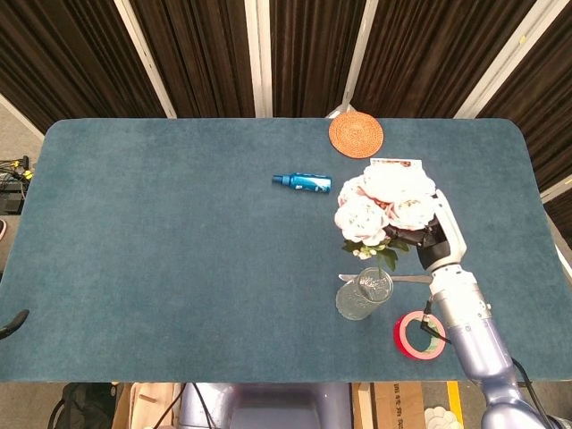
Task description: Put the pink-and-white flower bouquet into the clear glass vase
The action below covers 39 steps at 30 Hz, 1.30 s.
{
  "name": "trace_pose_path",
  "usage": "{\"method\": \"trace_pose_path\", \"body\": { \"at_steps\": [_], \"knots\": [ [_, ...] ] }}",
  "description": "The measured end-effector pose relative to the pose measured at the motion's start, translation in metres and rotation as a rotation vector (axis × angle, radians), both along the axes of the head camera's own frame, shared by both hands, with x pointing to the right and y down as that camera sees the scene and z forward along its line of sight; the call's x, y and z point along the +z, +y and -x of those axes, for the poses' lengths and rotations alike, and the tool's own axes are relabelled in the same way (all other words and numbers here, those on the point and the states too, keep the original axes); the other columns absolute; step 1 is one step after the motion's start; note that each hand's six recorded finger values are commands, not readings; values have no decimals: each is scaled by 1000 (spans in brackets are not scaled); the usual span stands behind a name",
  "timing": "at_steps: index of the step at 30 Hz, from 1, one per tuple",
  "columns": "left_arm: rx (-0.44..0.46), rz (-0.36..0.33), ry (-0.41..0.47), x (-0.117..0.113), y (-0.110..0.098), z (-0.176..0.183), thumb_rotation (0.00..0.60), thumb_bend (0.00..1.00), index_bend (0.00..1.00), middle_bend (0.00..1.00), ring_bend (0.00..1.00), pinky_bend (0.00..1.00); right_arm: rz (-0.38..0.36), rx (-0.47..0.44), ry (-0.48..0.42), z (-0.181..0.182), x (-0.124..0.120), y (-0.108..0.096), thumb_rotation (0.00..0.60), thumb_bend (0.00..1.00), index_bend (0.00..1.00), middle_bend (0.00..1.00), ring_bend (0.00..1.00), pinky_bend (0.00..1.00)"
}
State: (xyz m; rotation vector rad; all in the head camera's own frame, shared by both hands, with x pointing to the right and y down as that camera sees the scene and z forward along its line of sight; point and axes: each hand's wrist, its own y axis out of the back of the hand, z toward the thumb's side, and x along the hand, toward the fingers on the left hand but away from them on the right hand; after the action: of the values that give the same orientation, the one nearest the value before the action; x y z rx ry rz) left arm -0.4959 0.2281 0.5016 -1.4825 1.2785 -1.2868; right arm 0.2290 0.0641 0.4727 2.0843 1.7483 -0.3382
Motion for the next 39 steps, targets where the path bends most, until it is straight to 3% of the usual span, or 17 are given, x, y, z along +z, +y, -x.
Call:
{"method": "trace_pose_path", "body": {
  "at_steps": [23,27,31,34,39],
  "knots": [
    [14,20,-17,5,3,-6,600,220,119,0,0,48,101,-20,-41,-27,57,48,600,298,509,439,481,137],
    [17,17,-18,5,3,-6,600,220,119,0,0,48,129,-28,-48,-29,69,54,600,299,509,438,440,137],
    [15,17,-19,5,3,-6,600,220,119,0,0,48,133,-49,-49,-28,73,57,600,285,412,386,366,108],
    [14,17,-19,5,3,-6,600,220,119,0,0,48,123,-71,-53,-27,73,59,600,192,309,300,280,64],
    [17,21,-19,6,3,-6,600,220,119,0,0,48,96,-111,-64,-25,68,62,600,126,211,211,185,13]
  ]
}}
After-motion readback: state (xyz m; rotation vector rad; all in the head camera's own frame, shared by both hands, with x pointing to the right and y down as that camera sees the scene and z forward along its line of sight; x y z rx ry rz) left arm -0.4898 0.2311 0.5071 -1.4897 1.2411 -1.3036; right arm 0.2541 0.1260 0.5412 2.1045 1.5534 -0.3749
